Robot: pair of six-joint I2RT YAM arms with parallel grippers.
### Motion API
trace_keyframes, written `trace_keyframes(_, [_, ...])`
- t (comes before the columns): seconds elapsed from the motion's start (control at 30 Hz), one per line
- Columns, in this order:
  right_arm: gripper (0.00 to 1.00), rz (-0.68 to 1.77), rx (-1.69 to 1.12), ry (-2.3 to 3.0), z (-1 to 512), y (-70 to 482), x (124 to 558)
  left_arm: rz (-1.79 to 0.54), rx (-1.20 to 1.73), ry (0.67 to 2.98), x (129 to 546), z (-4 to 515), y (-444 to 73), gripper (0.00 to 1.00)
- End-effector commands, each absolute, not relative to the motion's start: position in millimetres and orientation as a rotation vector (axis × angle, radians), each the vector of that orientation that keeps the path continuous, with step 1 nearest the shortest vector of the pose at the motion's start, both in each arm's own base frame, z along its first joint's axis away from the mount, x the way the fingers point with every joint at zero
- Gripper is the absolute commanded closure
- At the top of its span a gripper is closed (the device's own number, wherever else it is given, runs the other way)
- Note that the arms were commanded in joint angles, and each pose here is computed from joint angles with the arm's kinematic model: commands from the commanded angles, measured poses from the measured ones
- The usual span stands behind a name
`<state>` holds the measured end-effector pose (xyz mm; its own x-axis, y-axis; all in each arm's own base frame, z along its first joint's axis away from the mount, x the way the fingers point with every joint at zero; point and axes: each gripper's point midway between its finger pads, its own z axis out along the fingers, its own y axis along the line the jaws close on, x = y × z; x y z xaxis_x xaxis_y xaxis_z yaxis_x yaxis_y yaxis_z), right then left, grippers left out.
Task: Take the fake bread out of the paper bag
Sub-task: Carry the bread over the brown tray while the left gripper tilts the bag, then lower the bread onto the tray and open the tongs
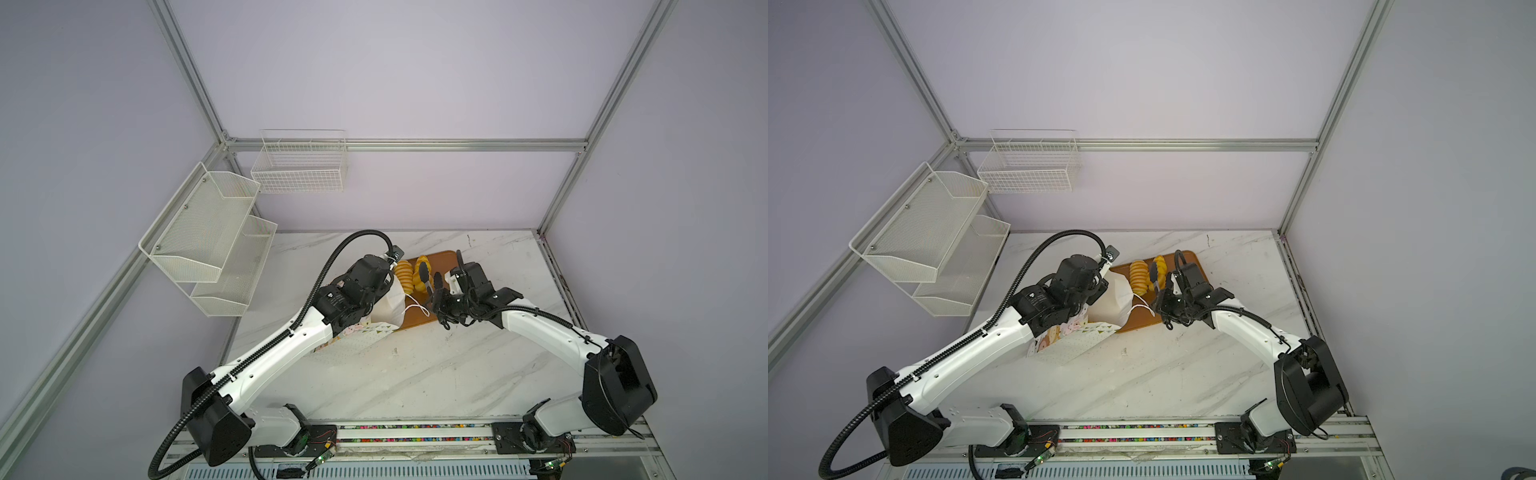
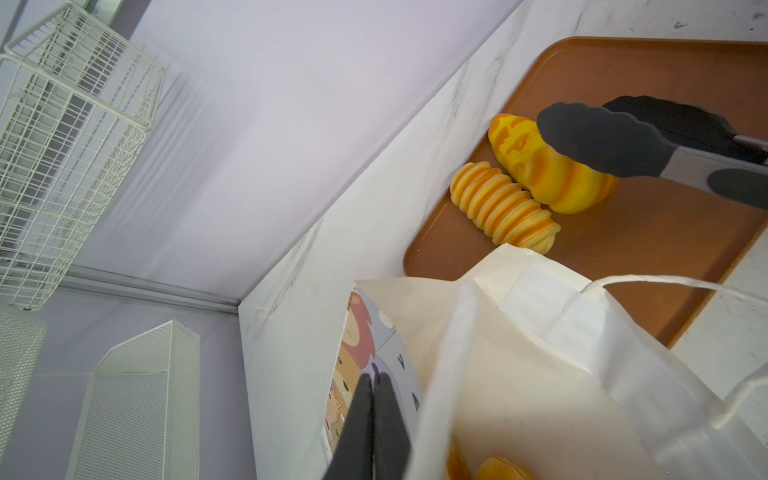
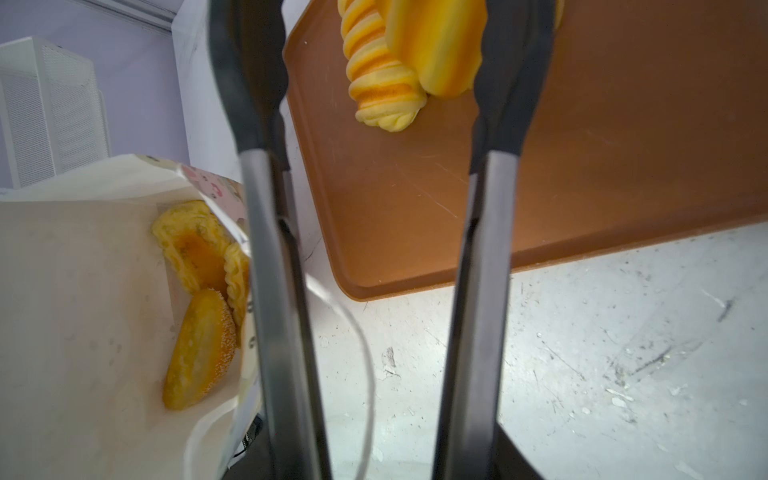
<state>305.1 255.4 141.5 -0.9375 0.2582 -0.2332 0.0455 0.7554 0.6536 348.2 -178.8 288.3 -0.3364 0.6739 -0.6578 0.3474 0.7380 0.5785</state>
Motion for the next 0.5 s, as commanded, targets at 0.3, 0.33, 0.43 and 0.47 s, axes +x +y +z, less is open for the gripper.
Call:
trace_keyframes(0.3, [0.52,0.71,0.182,2.68,138.7,228.7,313.8,0.44,0.791,1.977,339.9,282.5,-123.4,1.0])
trace_keyframes(0.33, [0.52,0.687,0.179,2.678,141.1,226.2,315.0,0.437,0.779,1.976,340.7,285.2,-119.6,1.0])
trace_keyframes(0.43, [0.52,0.636,0.156,2.673,148.4,220.8,316.2,0.433,0.746,1.971,342.9,292.7,-109.7,1.0])
trace_keyframes(0.47, [0.52,0.623,0.151,2.67,151.6,218.8,316.5,0.431,0.736,1.97,343.7,295.4,-107.4,1.0])
